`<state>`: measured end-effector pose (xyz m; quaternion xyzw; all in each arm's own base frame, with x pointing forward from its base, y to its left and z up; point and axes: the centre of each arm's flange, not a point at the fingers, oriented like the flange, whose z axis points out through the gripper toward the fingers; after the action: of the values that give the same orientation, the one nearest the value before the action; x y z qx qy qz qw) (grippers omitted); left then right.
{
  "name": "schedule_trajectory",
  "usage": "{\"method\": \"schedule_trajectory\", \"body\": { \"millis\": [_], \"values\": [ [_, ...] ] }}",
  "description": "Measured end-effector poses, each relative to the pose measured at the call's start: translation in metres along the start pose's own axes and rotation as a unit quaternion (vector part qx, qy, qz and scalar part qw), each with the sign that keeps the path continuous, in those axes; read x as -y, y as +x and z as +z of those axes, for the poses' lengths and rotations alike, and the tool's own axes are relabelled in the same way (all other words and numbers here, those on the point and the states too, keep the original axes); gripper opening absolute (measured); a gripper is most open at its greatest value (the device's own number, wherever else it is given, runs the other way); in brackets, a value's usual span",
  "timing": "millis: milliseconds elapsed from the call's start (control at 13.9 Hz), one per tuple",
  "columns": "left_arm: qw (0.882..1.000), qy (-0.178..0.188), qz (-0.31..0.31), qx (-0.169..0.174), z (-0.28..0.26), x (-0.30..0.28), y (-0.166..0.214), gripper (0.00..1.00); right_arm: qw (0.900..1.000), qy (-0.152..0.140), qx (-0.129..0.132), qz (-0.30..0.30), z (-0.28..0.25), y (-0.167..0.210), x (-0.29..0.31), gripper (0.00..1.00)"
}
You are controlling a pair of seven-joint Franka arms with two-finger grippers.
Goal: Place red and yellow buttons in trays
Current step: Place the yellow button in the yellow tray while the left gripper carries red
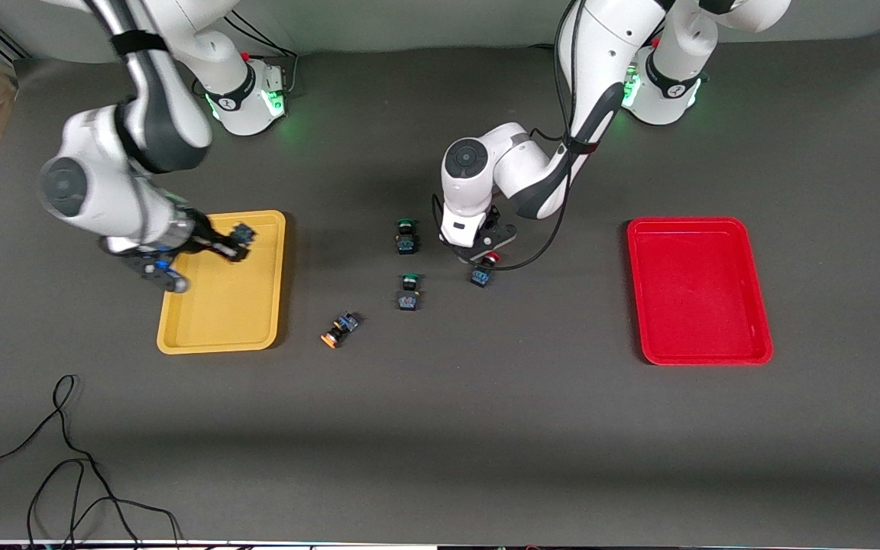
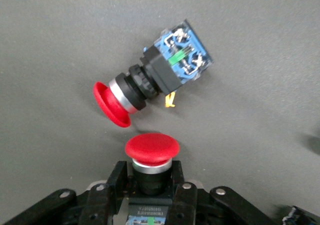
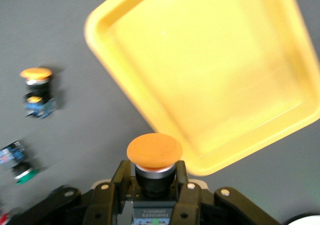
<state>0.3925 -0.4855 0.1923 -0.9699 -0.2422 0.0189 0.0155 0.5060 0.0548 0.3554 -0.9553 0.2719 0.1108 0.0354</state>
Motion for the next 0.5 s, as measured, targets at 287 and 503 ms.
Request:
{"method": "schedule_trajectory", "body": {
  "millis": [287, 503],
  "values": [
    [0.999, 0.030, 0.020, 0.022, -0.088, -0.020, 0.037, 0.41, 0.999, -0.025, 0.007, -0.019, 0.061, 0.039, -0.071, 0.41],
    [0.993, 0.017, 0.089, 0.071, -0.188, 0.011, 0.100, 0.41, 0.998, -0.056, 0.013, -0.020, 0.112, 0.040, -0.073, 0.41]
  ]
}}
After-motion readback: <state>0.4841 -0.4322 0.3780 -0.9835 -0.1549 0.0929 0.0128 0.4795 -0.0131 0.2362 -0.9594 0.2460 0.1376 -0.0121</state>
